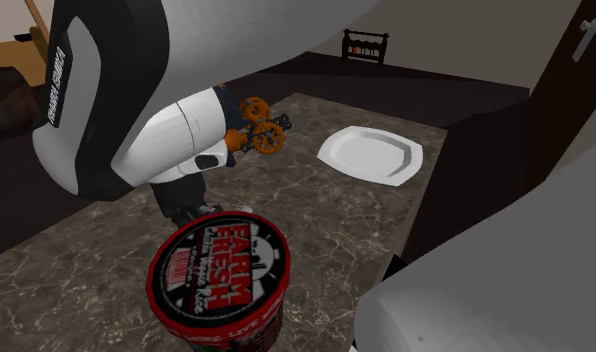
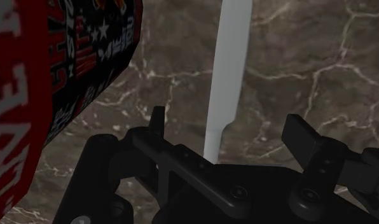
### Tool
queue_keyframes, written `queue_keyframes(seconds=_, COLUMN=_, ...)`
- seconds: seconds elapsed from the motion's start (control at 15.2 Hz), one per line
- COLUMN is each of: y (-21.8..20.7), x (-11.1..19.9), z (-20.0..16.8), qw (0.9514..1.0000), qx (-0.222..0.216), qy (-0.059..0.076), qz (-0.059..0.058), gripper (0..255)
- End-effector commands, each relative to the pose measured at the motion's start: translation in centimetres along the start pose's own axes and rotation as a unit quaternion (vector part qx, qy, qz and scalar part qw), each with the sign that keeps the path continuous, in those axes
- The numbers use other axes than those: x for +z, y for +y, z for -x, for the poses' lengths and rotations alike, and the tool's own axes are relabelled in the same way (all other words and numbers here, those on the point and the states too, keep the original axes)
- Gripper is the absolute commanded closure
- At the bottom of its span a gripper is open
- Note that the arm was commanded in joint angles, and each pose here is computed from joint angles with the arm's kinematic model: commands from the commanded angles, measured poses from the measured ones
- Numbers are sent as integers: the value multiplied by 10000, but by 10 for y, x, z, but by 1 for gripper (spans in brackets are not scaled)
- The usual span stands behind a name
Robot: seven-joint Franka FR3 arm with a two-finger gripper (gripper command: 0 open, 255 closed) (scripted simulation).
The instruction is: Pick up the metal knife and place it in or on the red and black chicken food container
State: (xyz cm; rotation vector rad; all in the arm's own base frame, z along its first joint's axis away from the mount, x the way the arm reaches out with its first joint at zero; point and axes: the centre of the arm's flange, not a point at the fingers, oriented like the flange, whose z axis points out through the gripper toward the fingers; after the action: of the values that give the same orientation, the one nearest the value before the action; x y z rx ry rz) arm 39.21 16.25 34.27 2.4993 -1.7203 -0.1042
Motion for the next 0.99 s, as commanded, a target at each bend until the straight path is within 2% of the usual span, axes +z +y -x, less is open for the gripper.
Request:
queue_keyframes(seconds=0.0, y=-1, x=4, z=0, qw=10000, qx=1, qy=-1, qz=-3, gripper=0)
queue_keyframes(seconds=0.4, y=-1, x=4, z=0, qw=10000, qx=1, qy=0, qz=-3, gripper=0)
queue_keyframes(seconds=0.46, y=-1, x=4, z=0, qw=10000, qx=1, qy=0, qz=-3, gripper=255)
queue_keyframes(seconds=0.92, y=-1, x=4, z=0, qw=10000, qx=1, qy=-1, qz=-3, gripper=255)
